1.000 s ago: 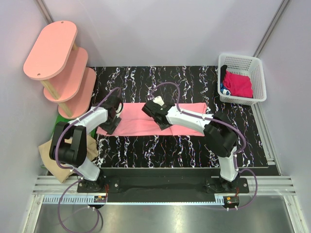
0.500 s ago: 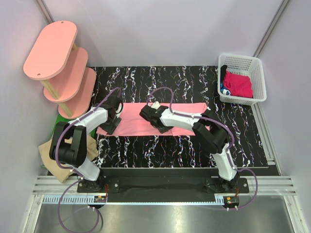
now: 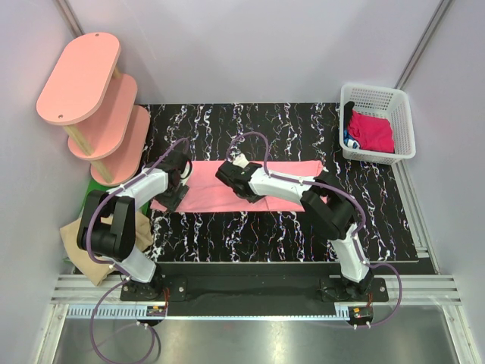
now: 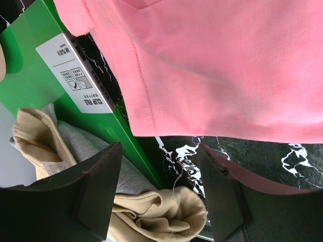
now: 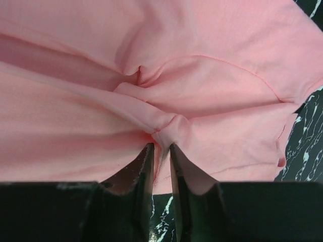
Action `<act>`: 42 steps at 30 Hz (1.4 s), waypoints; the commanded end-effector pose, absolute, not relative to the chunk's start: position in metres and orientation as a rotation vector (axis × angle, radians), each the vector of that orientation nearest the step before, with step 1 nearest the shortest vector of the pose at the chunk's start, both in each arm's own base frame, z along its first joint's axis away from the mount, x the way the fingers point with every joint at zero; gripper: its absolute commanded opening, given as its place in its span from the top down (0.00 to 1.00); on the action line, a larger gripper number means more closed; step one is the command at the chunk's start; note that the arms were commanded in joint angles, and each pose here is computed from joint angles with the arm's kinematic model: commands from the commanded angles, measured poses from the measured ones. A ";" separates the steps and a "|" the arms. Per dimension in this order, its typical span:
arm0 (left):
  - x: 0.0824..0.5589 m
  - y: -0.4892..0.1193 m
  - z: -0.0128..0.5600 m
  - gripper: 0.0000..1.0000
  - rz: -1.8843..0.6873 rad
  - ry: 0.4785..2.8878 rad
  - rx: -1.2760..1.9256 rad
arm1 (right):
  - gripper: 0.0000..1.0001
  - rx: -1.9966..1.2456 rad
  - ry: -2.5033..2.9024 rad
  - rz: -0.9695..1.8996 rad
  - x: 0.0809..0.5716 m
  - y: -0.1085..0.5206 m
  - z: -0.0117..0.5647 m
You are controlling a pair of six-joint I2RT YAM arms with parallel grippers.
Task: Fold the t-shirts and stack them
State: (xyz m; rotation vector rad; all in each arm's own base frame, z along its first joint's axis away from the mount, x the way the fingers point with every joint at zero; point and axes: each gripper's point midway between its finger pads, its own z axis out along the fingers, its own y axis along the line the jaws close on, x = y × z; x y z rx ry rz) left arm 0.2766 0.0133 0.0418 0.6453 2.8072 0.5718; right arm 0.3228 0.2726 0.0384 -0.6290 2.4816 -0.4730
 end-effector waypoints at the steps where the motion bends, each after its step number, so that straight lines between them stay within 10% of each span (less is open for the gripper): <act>1: 0.278 0.010 0.044 0.34 0.537 2.784 0.641 | 0.75 -0.593 2.425 -0.490 0.340 0.277 0.048; 14: 0.276 0.013 0.045 0.34 0.551 2.779 0.646 | 1.00 -0.538 2.436 -0.488 0.360 0.269 0.047; 31: 0.275 0.011 0.050 0.33 0.538 2.781 0.651 | 1.00 -0.465 2.444 -0.445 0.407 0.278 0.035; 35: 0.278 0.012 0.057 0.33 0.543 2.766 0.649 | 0.66 -0.484 2.489 -0.438 0.399 0.277 0.019; 37: 0.277 0.012 0.057 0.33 0.541 2.769 0.649 | 0.33 -0.459 2.478 -0.455 0.396 0.271 0.028; 42: 0.277 0.013 0.054 0.33 0.552 2.780 0.658 | 0.20 -0.261 2.461 -0.413 0.386 0.240 0.086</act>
